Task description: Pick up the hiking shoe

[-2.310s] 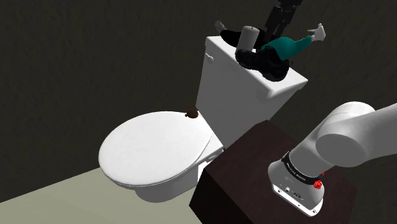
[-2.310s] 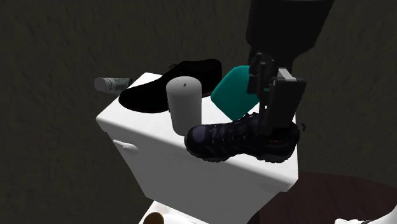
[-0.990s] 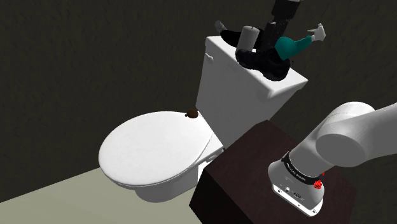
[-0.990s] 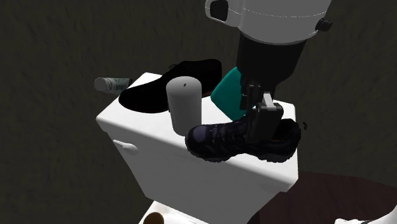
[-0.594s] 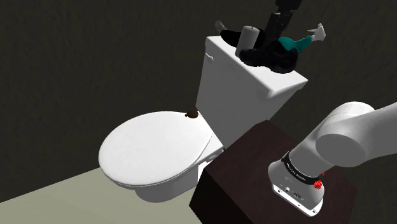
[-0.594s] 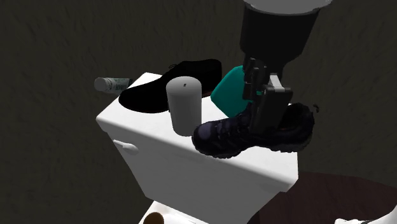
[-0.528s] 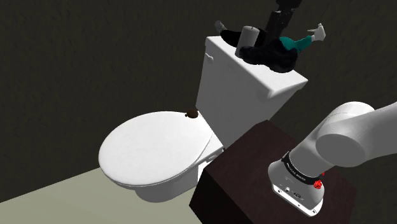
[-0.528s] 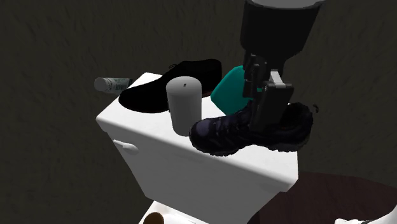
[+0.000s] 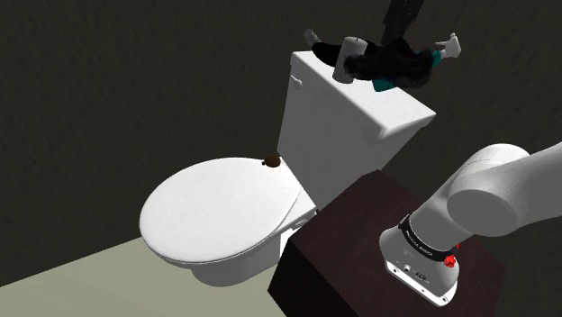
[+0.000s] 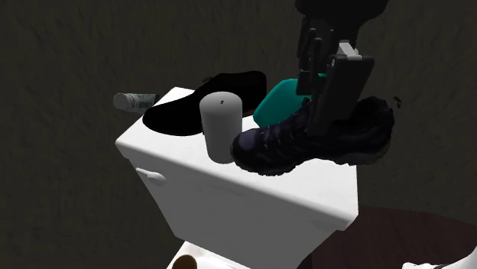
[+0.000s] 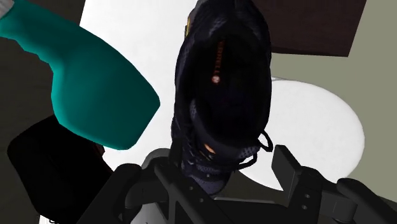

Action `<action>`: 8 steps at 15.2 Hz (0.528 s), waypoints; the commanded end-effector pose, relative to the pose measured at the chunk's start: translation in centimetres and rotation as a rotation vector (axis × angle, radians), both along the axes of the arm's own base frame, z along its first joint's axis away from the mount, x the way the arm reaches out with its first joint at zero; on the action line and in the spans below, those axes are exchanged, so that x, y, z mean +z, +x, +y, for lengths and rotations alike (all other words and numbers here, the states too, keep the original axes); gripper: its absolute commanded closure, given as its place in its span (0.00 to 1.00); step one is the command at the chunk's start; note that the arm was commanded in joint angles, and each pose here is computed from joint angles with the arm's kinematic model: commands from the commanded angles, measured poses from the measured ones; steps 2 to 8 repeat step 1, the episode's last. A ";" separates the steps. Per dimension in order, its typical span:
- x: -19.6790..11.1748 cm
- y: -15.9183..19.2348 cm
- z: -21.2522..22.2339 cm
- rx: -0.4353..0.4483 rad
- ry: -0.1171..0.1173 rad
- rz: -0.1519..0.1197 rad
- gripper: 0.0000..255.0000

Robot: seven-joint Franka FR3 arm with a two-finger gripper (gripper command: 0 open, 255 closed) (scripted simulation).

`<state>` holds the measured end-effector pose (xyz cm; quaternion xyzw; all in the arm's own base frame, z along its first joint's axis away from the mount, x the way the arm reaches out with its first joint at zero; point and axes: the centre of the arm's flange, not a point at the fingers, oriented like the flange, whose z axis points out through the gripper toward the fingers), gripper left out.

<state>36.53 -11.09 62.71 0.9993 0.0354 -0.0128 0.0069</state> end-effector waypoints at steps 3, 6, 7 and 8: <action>0.3 -0.1 0.0 0.000 0.000 -0.001 1.00; 0.3 -0.1 0.0 0.000 0.000 -0.001 1.00; 0.3 -0.1 0.0 0.000 0.000 -0.001 1.00; 0.3 -0.1 0.0 0.000 0.000 -0.001 1.00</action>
